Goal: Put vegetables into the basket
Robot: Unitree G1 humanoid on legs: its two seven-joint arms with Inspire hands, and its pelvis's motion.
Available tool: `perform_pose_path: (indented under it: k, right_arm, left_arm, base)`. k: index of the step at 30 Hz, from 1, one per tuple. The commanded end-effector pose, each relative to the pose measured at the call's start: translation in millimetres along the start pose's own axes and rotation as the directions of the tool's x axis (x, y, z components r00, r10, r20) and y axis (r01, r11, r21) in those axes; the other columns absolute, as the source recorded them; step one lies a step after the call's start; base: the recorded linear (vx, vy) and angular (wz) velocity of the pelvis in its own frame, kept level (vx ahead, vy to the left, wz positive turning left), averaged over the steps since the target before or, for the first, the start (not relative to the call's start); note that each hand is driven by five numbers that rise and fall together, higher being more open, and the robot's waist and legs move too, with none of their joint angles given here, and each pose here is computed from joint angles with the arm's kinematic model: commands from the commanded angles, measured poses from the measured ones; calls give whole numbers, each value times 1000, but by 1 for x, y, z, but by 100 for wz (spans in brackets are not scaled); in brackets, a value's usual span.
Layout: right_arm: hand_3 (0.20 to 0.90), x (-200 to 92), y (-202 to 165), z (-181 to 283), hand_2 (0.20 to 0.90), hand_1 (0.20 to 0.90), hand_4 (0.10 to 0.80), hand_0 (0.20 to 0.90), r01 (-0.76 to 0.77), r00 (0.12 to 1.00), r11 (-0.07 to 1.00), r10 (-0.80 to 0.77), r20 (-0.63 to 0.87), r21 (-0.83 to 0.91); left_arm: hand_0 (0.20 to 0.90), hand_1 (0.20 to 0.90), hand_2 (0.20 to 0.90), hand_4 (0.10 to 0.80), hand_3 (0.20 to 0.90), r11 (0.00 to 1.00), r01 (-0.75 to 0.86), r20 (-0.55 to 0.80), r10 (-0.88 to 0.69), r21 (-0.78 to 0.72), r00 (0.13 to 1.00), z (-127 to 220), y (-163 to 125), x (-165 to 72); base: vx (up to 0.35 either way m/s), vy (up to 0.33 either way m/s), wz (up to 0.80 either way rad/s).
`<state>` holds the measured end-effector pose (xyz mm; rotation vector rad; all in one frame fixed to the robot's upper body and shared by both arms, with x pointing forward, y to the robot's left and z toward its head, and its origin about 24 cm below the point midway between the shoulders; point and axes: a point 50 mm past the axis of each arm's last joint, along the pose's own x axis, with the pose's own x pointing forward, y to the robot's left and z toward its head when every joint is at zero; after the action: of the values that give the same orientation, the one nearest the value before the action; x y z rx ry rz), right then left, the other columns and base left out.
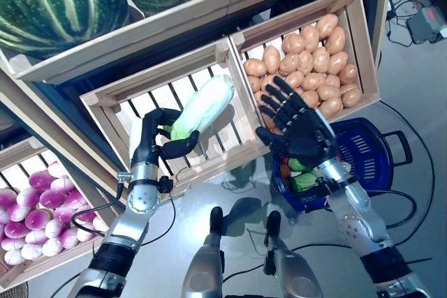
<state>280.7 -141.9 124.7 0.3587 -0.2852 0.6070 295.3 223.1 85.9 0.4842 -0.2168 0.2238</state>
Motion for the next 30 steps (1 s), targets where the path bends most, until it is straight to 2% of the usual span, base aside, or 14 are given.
perform_pose_path:
  k: [1, 4, 14, 21, 30]
  right_arm:
    - [900, -1, 34, 0, 900, 900, 800, 900, -216, 976, 968, 211, 48, 125]
    - [900, -3, 40, -13, 900, 900, 800, 900, -232, 971, 949, 240, -9, 213]
    - [900, -2, 51, -25, 900, 900, 800, 900, -195, 978, 926, 207, -1, 323]
    - [900, 3, 45, -23, 900, 900, 800, 900, -90, 995, 940, 73, 62, 329]
    - [900, 5, 34, -19, 900, 900, 800, 900, 32, 986, 934, -88, 142, 356]
  left_arm:
    - [300, 300, 300, 400, 300, 995, 29, 100, -19, -97, 995, 20, -13, 2]
    - [300, 300, 300, 400, 300, 992, 89, 85, -81, -92, 993, 18, -23, -4]
    - [300, 300, 300, 400, 300, 978, 184, 66, -178, -94, 982, 16, -38, -11]
    - [300, 300, 300, 400, 300, 965, 235, 64, -229, -117, 971, 18, -49, -15]
    - [300, 300, 300, 400, 300, 977, 163, 5, -164, -137, 986, 11, -48, -17]
  base:
    - [127, 4, 7]
    - [119, 0, 3]
    - [69, 16, 1]
    - [52, 12, 1]
    - [19, 7, 0]
